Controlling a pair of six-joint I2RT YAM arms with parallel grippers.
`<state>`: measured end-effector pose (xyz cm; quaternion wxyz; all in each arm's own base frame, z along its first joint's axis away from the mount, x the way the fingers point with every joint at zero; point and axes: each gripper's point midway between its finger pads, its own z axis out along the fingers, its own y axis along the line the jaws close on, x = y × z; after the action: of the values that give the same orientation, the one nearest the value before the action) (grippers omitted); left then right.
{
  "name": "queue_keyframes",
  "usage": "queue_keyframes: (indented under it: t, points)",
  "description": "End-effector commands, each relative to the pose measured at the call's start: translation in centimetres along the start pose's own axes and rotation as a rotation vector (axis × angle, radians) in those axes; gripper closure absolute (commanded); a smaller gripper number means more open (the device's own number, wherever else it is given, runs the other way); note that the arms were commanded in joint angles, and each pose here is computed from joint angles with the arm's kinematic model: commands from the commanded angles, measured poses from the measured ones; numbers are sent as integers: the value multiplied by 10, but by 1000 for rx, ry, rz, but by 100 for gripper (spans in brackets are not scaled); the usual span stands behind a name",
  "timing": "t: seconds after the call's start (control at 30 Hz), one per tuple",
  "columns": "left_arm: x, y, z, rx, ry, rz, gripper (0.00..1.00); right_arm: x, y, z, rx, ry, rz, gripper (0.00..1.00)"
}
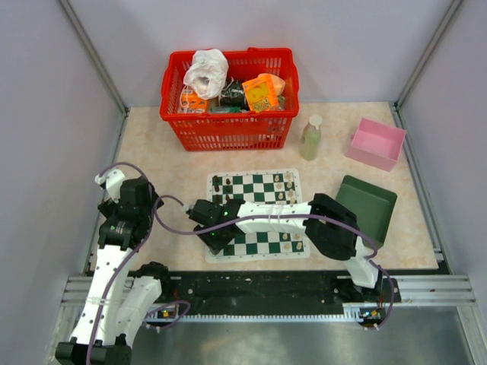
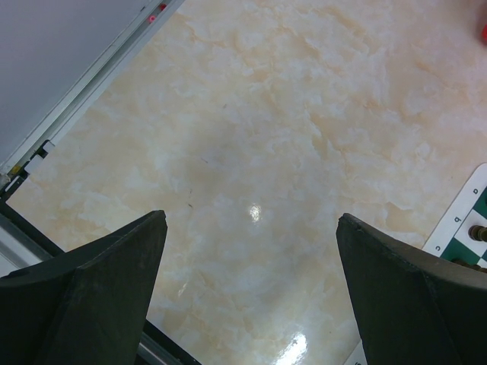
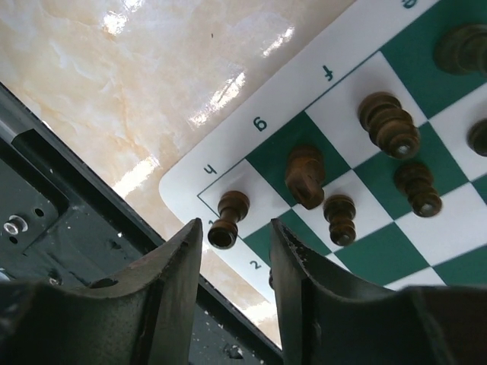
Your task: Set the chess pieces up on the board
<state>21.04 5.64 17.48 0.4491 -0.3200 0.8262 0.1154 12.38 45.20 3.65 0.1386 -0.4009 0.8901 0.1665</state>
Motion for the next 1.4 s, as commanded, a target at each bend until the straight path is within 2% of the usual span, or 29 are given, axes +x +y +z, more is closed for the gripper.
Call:
queue_keyframes:
  t: [0.0,0.17,0.3,0.8,1.37]
  points:
    - [-12,-5,-4,26,-36,-19,1,-42,16,-56,-22,-174,-26,58]
    - [-12,-6,-3,29,-32,-15,1,-51,4,-80,30,-245,11,56]
    - [-12,-6,-3,29,-35,-16,1,-49,-14,-82,86,-263,70,56]
    - [-11,-7,-3,29,-31,-12,1,-25,-49,-46,114,-177,225,65]
    - [-11,-6,-3,27,-33,-13,1,-23,-50,-20,87,-131,228,69]
